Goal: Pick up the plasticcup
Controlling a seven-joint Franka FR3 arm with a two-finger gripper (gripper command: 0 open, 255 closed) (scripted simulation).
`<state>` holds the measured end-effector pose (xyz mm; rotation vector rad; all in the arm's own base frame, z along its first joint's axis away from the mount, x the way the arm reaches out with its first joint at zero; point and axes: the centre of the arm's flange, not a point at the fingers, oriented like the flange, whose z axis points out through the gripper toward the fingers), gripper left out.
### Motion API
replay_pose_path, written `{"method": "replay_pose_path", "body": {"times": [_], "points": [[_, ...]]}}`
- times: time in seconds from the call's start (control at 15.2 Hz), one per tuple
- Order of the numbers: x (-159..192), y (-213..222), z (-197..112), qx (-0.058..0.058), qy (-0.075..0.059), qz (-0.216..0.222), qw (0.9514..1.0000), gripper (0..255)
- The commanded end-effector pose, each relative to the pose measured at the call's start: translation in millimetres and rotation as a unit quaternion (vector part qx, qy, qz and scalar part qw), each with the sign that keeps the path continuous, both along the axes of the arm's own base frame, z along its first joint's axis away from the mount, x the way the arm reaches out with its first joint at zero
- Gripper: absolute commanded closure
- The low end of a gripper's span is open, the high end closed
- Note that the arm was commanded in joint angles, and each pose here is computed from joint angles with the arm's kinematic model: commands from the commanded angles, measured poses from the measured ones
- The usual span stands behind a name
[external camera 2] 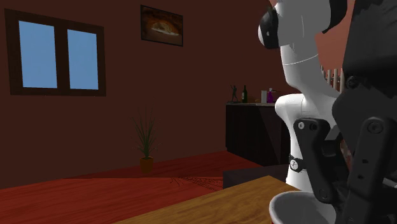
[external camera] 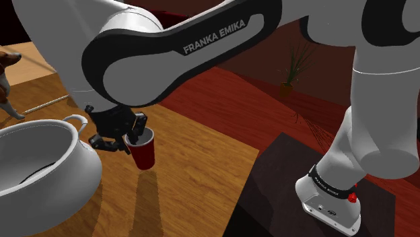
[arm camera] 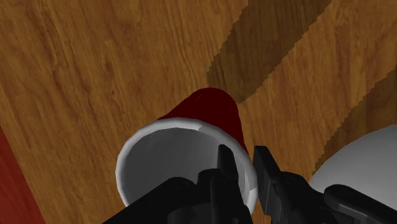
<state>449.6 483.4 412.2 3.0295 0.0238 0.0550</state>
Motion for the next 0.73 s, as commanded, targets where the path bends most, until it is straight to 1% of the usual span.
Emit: {"method": "replay_pose_path", "body": {"times": [0.0, 0.53, 0.66], "points": [[-0.3, -0.3, 11.1, 0.000, 0.000, 0.000, 1.0000, 255], [-0.3, -0.3, 53.3, 0.000, 0.000, 0.000, 1.0000, 255], [-0.3, -0.3, 54.1, 0.000, 0.000, 0.000, 1.0000, 255]]}}
